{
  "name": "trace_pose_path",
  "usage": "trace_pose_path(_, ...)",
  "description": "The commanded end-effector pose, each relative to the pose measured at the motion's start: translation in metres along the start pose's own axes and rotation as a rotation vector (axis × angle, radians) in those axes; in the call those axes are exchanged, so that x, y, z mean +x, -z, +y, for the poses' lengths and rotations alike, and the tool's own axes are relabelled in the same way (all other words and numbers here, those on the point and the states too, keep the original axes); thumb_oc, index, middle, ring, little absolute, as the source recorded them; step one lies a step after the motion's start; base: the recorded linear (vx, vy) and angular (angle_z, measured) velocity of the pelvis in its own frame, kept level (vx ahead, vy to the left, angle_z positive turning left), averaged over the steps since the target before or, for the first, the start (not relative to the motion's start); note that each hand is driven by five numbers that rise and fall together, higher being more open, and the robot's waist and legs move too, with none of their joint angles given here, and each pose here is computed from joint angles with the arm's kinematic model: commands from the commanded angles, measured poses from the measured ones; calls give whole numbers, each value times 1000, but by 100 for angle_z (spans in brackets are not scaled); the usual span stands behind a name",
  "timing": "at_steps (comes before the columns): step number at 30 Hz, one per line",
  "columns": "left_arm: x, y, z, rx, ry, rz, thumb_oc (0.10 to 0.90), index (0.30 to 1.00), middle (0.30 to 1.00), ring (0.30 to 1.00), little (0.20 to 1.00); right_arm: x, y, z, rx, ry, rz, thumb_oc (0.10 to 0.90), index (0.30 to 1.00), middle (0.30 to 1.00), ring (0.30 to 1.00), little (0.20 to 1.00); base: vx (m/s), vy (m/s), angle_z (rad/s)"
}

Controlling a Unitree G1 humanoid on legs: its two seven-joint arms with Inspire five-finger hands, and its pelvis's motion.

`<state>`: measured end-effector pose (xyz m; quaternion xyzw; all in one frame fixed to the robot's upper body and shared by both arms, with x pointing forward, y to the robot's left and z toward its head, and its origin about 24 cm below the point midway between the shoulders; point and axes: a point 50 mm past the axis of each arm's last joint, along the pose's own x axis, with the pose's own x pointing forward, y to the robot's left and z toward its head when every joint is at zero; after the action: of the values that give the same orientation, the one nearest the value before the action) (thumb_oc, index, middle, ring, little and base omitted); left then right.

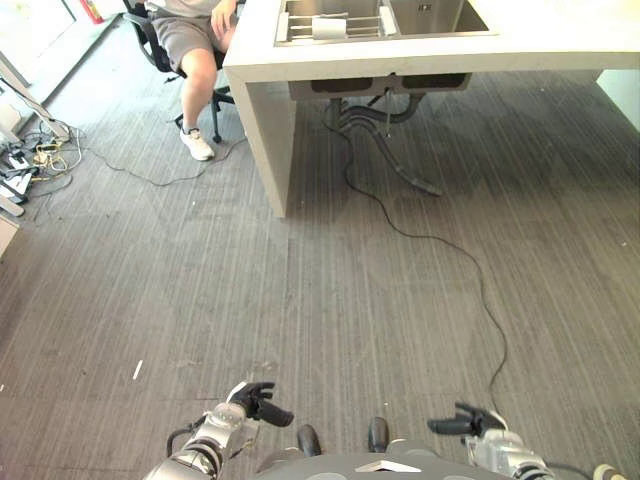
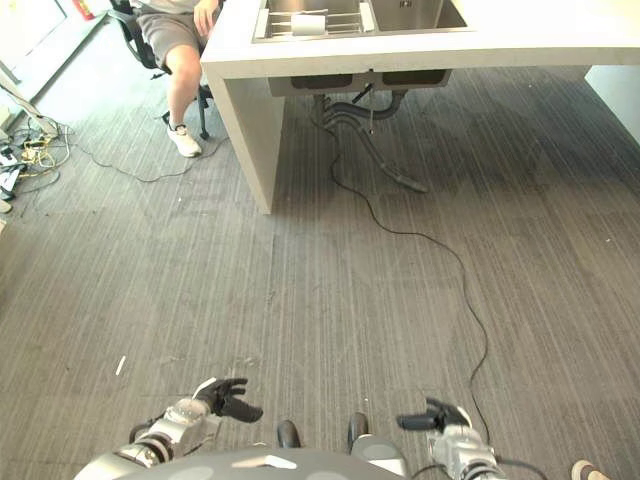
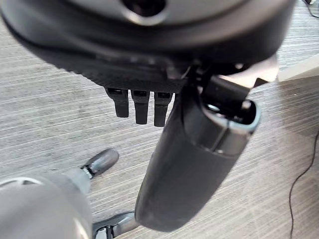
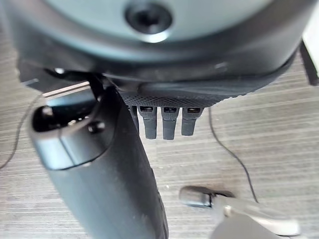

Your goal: Place the dishes in the dishwasher.

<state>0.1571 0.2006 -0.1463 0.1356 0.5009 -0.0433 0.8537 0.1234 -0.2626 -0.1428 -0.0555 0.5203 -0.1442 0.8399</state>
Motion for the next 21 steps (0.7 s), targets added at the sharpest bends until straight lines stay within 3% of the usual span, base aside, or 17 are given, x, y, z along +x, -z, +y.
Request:
trace_pose_path(1, 3, -31, 15, 57, -46, -86, 800, 900, 900, 900, 900, 3, -32, -12, -33, 60, -108, 800, 900, 900, 900, 900, 0, 0, 0)
trace_pose_path(8, 2, -42, 17, 108, -90, -139, 800, 900, 900, 900, 900, 0, -36, -12, -69, 56, -154, 800, 900, 900, 900, 900, -9, -5, 3)
trace_pose_path(21, 2, -48, 27, 179, -136, -146, 800, 900, 900, 900, 900, 0, -41, -10, 23, 27, -178, 800, 900, 900, 900, 900, 6, 0, 0)
